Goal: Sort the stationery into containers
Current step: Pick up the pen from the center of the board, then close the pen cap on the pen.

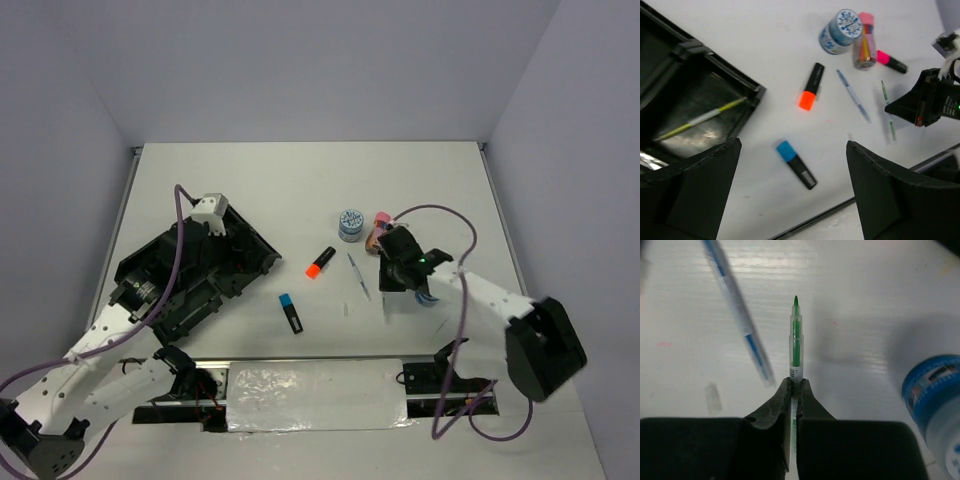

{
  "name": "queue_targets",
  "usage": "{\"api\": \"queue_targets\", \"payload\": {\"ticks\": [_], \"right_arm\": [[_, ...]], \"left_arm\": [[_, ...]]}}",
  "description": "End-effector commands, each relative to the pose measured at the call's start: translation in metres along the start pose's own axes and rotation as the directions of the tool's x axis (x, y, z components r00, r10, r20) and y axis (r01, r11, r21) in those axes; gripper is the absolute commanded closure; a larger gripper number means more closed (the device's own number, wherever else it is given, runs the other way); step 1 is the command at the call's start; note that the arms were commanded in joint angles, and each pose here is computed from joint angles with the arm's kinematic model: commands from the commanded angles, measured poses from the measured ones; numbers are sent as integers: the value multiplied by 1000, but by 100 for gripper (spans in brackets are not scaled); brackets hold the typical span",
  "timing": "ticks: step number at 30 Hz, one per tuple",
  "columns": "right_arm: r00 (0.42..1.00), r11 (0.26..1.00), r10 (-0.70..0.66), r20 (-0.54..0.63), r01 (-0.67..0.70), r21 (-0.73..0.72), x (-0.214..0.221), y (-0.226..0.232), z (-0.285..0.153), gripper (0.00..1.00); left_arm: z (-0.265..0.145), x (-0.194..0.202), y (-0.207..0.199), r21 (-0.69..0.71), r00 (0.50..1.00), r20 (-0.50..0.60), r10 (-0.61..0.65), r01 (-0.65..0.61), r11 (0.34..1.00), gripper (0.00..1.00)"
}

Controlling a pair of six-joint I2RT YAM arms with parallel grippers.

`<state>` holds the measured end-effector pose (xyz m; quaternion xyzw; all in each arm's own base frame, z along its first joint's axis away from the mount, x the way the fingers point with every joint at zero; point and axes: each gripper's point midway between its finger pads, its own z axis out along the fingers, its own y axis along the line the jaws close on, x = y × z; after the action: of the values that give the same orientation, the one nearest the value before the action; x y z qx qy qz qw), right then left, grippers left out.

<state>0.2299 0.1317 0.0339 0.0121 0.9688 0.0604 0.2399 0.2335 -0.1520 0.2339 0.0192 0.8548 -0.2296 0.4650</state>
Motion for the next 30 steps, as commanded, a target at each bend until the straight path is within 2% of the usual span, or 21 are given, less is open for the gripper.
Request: {"api": "queue_targets", "payload": {"ticks": [1,2,3,4,5,6,8,9,11,12,14,15,16,19,24,26,28,30], "right_arm": [[986,993,42,162,-23,-120,-28,13,-58,100],[982,993,44,183,-23,-115,-32,9,-72,100],[975,995,48,217,-28,-97,-38,4,-81,100],[965,994,54,255,-26,-109,-44,3,-95,100],[965,995,46,258,-21,-96,-46,-1,-105,100],[965,997,41,260,-22,-77,-47,-5,-110,100],[966,999,36,258,-24,-49,-48,-11,-121,100],[964,999,37,263,-29,-37,-48,-14,-124,100],[950,998,60,307,-61,-6,-52,-25,-137,100],[943,997,71,326,-78,6,-53,-30,-142,100],[921,993,93,379,-111,25,-57,-41,-157,100],[918,993,95,386,-114,27,-57,-43,-160,100],[912,993,96,399,-114,21,-57,-44,-165,100],[918,994,87,388,-108,32,-52,-48,-170,100],[910,996,82,406,-93,8,-52,-48,-179,100],[907,997,77,413,-82,-5,-53,-46,-181,100],[909,997,75,410,-78,-11,-52,-45,-181,100],[911,997,71,406,-69,-20,-51,-43,-180,100]], "left_arm": [[11,0,-38,111,985,8,-174,172,979,1],[16,4,-42,85,982,6,-191,189,978,1],[25,27,-60,73,987,-57,-151,155,985,1],[33,26,-54,-31,986,-4,-166,166,986,1],[35,21,-67,-53,987,4,-160,160,986,1],[50,52,-74,-121,992,-88,-94,83,989,1],[63,53,-98,-137,989,-114,-95,79,987,1],[78,79,-106,-163,983,-177,-47,18,986,1],[88,82,-122,-196,985,-159,-72,40,980,1],[99,102,-125,-227,980,-191,-52,7,974,1],[111,109,-136,-253,979,-185,-86,38,967,10],[123,127,-137,-275,974,-217,-62,0,962,13],[125,135,-135,-302,969,-237,-64,-11,953,21],[140,152,-150,-336,960,-273,-64,-33,941,31],[157,193,-150,-344,938,-342,-60,-66,937,37],[162,203,-144,-363,933,-354,-56,-82,928,37],[164,206,-140,-377,933,-356,-57,-87,922,44],[168,211,-138,-378,930,-365,-51,-98,921,44]]}}
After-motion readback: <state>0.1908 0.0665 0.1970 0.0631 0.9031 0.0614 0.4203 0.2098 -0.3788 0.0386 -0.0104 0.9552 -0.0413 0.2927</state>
